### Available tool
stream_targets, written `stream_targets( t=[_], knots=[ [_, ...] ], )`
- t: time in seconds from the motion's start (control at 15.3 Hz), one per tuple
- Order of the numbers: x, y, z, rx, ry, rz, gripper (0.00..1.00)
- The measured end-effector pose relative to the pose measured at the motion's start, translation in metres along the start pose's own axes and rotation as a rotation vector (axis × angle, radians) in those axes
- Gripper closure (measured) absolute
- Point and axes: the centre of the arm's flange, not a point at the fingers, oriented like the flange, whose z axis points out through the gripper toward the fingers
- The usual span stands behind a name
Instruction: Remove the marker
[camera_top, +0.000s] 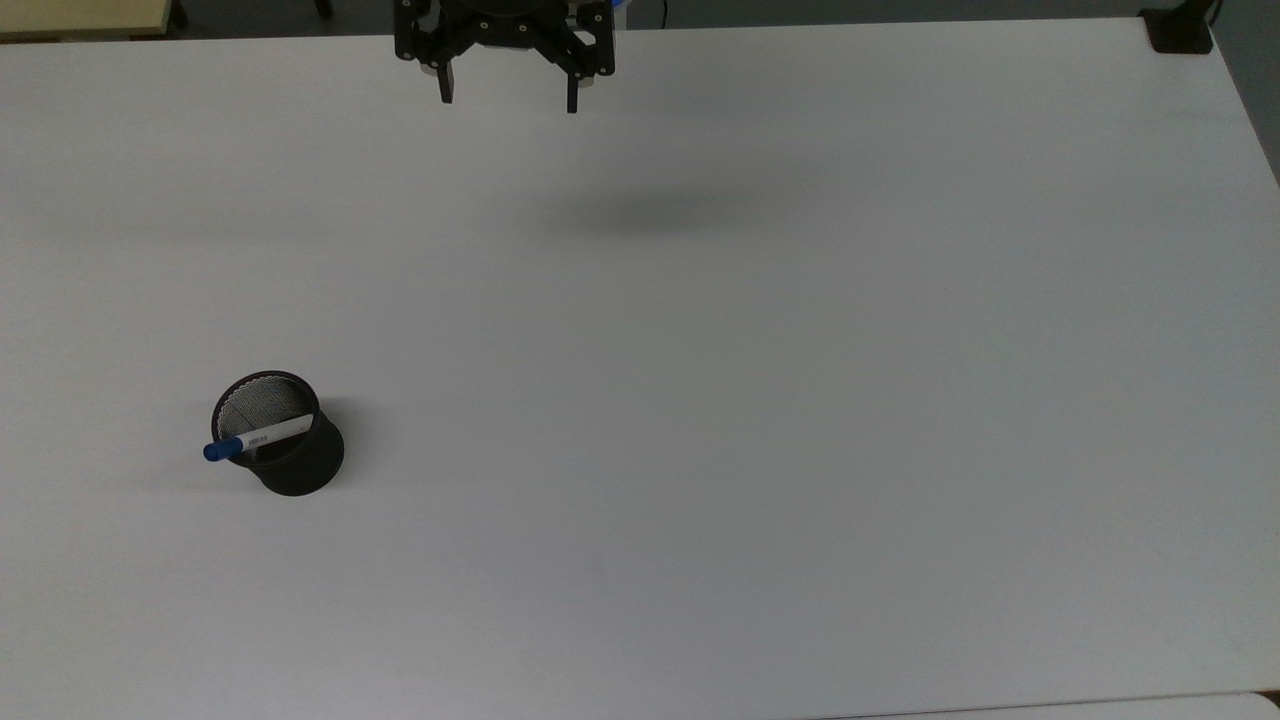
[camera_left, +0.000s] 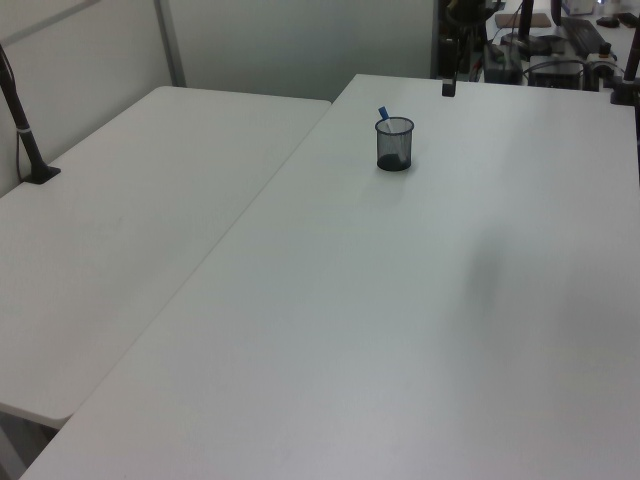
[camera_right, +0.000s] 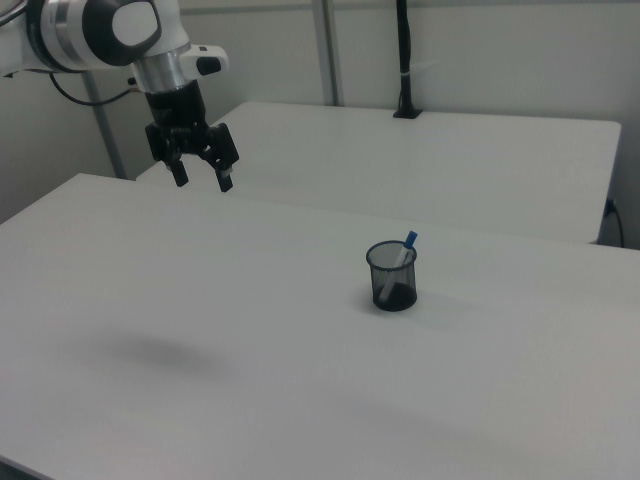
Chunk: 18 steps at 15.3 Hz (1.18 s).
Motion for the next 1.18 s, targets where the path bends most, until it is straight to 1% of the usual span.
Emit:
stream_targets(
  t=[0.72,0.92,1.18],
  knots=[
    [0.002,0.005,0.005,0.008,-0.004,0.012,0.00],
    [0.013,0.026,0.010,0.008,0.043,0.048,0.00],
    [0.034,0.066,0.034,0.002,0.096,0.108,0.00]
  ],
)
